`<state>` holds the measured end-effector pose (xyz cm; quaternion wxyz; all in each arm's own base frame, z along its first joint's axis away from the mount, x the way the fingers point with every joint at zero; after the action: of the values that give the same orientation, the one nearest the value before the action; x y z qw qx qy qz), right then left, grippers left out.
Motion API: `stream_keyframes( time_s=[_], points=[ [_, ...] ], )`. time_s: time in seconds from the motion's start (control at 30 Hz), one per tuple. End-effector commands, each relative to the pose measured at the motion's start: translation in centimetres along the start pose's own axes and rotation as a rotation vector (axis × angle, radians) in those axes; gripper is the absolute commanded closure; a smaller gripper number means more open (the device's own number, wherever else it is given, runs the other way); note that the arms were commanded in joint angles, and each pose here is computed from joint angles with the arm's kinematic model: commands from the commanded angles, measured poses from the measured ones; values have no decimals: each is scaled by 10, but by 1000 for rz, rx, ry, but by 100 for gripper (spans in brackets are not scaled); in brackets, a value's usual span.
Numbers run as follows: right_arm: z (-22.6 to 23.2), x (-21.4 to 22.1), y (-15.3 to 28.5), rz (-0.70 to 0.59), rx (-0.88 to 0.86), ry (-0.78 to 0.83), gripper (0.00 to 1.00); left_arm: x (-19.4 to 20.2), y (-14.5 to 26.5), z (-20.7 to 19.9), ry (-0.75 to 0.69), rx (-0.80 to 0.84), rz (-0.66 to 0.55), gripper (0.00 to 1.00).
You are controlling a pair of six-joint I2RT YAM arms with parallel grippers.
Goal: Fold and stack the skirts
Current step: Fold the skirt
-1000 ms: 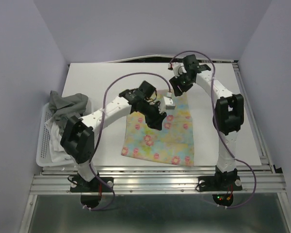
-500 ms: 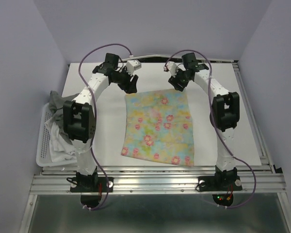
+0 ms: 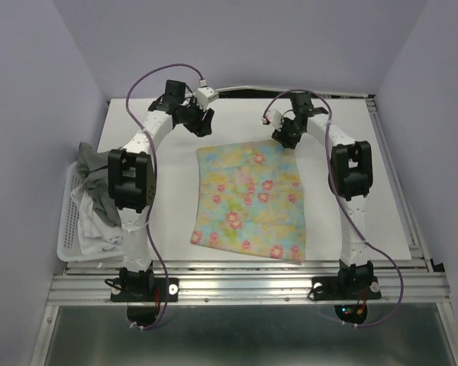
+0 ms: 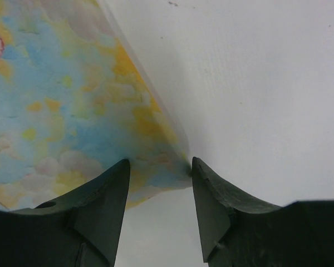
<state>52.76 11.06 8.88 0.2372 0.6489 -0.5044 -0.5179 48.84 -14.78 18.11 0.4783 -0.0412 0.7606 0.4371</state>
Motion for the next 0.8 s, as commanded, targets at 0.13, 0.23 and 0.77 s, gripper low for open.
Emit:
stream_keyframes(
  time_s=[0.13,0.23,0.77],
  points=[
    [-4,4,-12,-25,-8,54,57,8,-34,35,-9,16,42,40],
    [-2,6,-15,-24,-26,53,70,21,-42,39,-28,44,90,39],
    [-14,0,-9,-25,23,68,94,65,-49,50,18,108,184,55]
  ],
)
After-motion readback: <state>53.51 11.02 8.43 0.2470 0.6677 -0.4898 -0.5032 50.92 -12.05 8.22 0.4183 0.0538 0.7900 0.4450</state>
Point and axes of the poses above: each gripper's point midway between its finger pads, its own y axis back along the fingers, its own z axis along the line the jaws close on, x = y × z, the point moved 6 cm from there along y, back along the fingers, and after that the axes turned 9 degrees about y, right-handed, at the moved point
